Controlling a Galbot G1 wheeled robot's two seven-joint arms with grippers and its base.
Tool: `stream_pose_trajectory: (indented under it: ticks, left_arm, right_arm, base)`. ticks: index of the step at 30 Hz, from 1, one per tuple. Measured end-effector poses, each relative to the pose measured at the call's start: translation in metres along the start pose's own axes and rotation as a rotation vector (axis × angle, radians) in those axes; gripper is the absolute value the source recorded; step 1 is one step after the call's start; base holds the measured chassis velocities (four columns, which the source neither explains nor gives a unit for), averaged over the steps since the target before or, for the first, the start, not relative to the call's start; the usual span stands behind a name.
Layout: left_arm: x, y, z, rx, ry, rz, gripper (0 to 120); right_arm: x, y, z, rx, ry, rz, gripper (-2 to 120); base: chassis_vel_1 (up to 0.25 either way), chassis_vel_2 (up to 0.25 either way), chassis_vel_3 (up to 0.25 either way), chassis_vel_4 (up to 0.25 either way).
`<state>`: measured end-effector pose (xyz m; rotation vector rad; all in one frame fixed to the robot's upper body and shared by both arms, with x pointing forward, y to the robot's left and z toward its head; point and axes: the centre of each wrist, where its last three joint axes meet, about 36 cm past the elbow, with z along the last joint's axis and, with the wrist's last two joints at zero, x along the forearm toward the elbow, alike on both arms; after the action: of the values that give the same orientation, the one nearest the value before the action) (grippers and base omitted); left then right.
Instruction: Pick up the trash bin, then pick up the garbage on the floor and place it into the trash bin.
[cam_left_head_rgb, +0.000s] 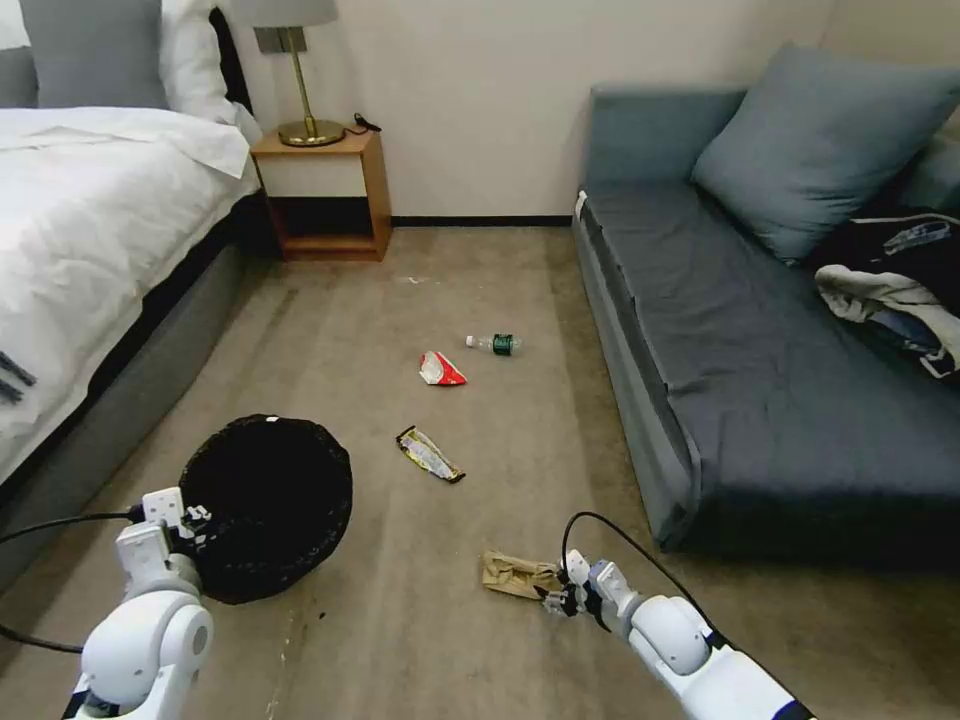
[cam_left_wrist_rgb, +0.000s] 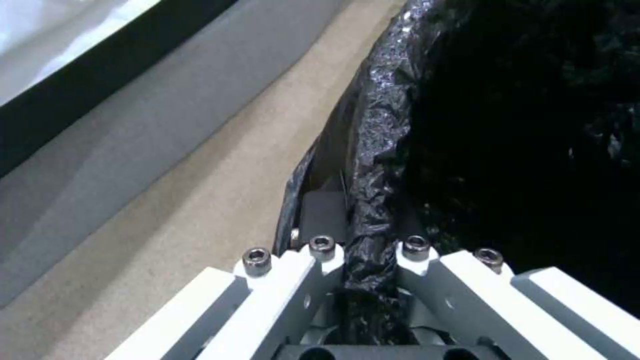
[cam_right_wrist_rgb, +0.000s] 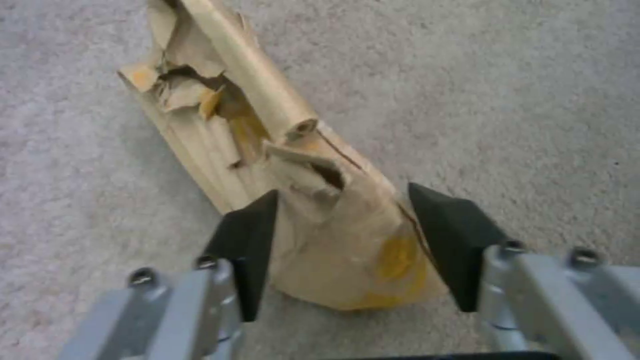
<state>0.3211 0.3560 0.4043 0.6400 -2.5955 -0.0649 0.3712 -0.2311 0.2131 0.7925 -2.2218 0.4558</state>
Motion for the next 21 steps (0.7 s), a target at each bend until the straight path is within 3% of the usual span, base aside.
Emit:
stream_pose_trajectory:
  ticks: [4, 9, 12, 16, 21]
  left_arm:
    - [-0.001, 0.000, 0.001, -0.001, -0.001, -0.001, 3]
    - [-0.001, -0.001, 0.002, -0.005, -0.003, -0.002, 3]
    - [0.000, -0.002, 0.003, -0.010, -0.003, -0.002, 3]
    - [0.000, -0.002, 0.004, -0.013, -0.003, -0.001, 3]
    - [0.003, -0.007, 0.002, -0.017, -0.012, 0.008, 3]
  right_arm:
    - [0.002, 0.005, 0.001, -0.002, -0.007, -0.002, 33]
    - [0.003, 0.010, 0.002, 0.008, -0.007, 0.004, 19]
    - [0.005, 0.014, -0.002, 0.013, -0.037, 0.025, 3]
    - [0.011, 0.017, -0.013, 0.004, -0.100, 0.033, 0]
    - [0.030, 0.030, -0.057, -0.044, -0.354, -0.028, 0]
  base:
    - [0.000, 0.000, 0.000, 0.000]
    - [0.000, 0.000, 0.000, 0.000]
    - [0.000, 0.000, 0.000, 0.000]
    - [0.000, 0.000, 0.000, 0.000]
    - [0.000, 0.000, 0.000, 0.000]
